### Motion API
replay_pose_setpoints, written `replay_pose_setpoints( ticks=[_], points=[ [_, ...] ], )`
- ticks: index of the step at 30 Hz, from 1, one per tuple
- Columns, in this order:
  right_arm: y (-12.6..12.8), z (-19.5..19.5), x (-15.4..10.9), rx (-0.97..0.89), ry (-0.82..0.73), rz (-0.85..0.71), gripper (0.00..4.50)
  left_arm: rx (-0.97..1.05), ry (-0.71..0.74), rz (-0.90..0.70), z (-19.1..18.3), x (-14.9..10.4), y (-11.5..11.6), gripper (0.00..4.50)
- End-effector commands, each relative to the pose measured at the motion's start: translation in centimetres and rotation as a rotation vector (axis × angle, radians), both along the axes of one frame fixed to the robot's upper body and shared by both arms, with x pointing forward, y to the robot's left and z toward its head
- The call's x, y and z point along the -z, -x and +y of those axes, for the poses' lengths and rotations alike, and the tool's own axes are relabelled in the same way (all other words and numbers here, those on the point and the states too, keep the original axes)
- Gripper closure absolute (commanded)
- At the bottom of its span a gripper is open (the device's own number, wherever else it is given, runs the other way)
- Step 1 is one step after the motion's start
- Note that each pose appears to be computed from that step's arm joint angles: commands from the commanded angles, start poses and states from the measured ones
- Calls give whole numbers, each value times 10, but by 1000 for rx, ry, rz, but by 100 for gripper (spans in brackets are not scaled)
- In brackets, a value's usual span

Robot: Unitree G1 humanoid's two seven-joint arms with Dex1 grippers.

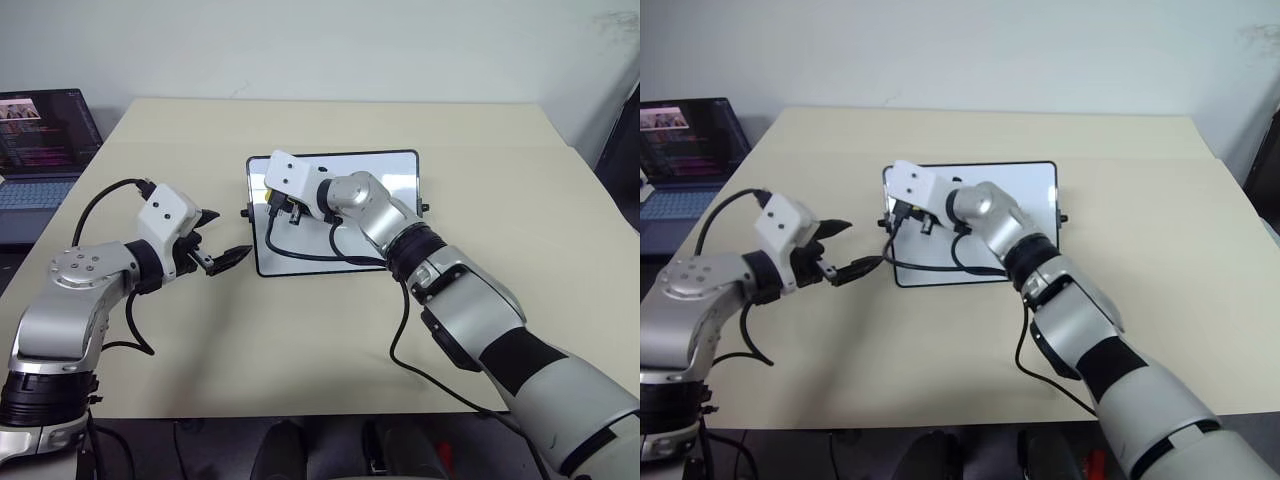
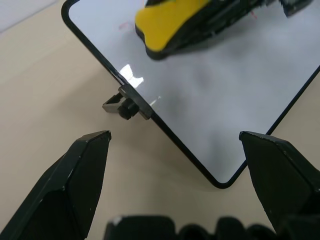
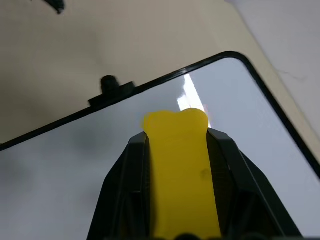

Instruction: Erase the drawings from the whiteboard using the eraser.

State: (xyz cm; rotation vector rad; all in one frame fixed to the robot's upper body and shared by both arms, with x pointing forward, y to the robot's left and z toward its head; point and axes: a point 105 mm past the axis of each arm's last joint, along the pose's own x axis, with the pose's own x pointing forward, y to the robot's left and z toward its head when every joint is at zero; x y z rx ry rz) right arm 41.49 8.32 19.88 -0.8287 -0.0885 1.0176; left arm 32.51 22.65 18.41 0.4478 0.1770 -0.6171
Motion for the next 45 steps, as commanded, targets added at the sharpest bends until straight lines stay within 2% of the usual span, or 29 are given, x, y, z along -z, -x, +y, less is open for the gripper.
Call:
replay_pose_setpoints(
  ticks=[1,5,12,17,21,23,30,37,39,43,45],
  points=[
    [-5,-2,-14,29,-35,-50,330,24,-12,-59,-3,-17,2,0],
    [-11,0,-50,83,-152,-151,330,43,-12,-57,-7,-17,1,0],
    [-3,14,-35,40,-93,-113,330,56,-7,-62,-11,-16,-1,0],
    [-1,11,-6,7,26,-58,330,54,-7,-69,-11,-17,0,0],
    [-8,11,-40,78,-99,-173,330,54,-8,-67,-10,-17,2,0],
    [-9,11,-43,82,-102,-183,330,58,-10,-65,-10,-17,3,0],
    [0,12,3,8,60,-56,330,62,-11,-68,-11,-19,3,0],
    [-9,11,-34,97,-90,-183,330,72,-13,-60,-12,-17,5,0],
    [-9,11,-29,87,-62,-168,330,76,-10,-62,-13,-18,4,0],
    [-3,10,1,36,36,-67,330,89,-14,-53,-15,-17,5,0],
    [-1,11,9,22,53,-50,330,91,-15,-53,-15,-17,5,0]
  ],
)
